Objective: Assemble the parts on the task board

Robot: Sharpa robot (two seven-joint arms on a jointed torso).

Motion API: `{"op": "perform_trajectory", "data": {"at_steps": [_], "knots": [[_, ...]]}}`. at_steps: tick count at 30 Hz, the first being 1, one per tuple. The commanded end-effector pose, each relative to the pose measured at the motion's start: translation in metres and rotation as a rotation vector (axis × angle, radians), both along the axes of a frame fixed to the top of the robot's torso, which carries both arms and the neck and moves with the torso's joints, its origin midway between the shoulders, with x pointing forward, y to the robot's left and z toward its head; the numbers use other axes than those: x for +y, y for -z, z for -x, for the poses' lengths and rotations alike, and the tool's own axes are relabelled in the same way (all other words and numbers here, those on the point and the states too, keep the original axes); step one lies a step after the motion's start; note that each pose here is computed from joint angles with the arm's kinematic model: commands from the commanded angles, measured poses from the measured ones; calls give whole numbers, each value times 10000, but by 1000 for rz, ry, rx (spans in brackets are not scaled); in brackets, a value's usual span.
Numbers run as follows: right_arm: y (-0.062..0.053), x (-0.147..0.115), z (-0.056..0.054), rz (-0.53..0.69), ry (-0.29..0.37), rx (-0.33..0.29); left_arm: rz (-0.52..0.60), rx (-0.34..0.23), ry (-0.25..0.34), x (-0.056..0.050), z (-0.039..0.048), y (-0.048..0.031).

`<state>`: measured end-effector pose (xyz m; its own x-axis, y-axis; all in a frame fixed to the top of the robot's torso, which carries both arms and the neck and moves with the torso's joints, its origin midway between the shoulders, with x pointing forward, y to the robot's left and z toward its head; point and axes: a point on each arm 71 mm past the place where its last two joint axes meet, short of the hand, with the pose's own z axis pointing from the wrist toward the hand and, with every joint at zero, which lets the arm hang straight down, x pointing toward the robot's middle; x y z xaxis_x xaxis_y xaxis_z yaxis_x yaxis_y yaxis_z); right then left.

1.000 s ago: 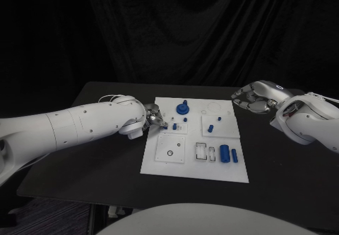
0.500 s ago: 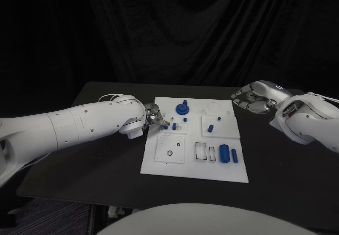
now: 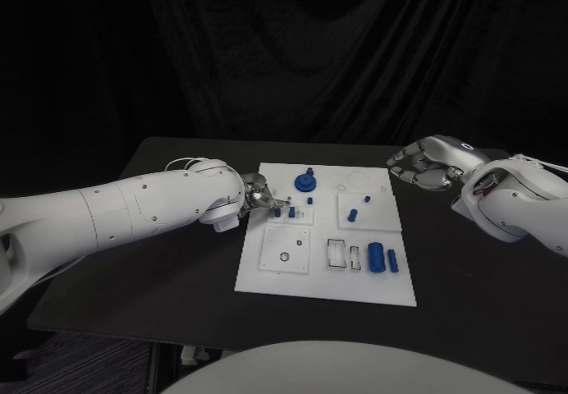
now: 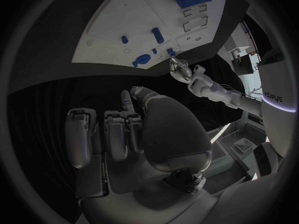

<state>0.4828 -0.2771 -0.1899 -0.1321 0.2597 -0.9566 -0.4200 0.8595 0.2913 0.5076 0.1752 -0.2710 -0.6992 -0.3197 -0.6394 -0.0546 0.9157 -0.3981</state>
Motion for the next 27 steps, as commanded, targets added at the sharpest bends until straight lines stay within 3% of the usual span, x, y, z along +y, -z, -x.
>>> {"op": "perform_trajectory", "data": {"at_steps": [1, 10, 17, 21, 27], "knots": [[15, -13, -3, 6, 15, 11, -58, 25, 13, 35, 47, 92], [19, -4, -5, 7, 13, 13, -54, 14, 21, 34, 46, 90], [20, -8, -4, 8, 14, 15, 1, -52, 18, 25, 26, 46], [19, -14, -3, 7, 14, 14, 66, -163, 23, 6, 3, -31], [17, -20, 0, 6, 15, 11, 60, -473, 88, 3, -26, -231]]}}
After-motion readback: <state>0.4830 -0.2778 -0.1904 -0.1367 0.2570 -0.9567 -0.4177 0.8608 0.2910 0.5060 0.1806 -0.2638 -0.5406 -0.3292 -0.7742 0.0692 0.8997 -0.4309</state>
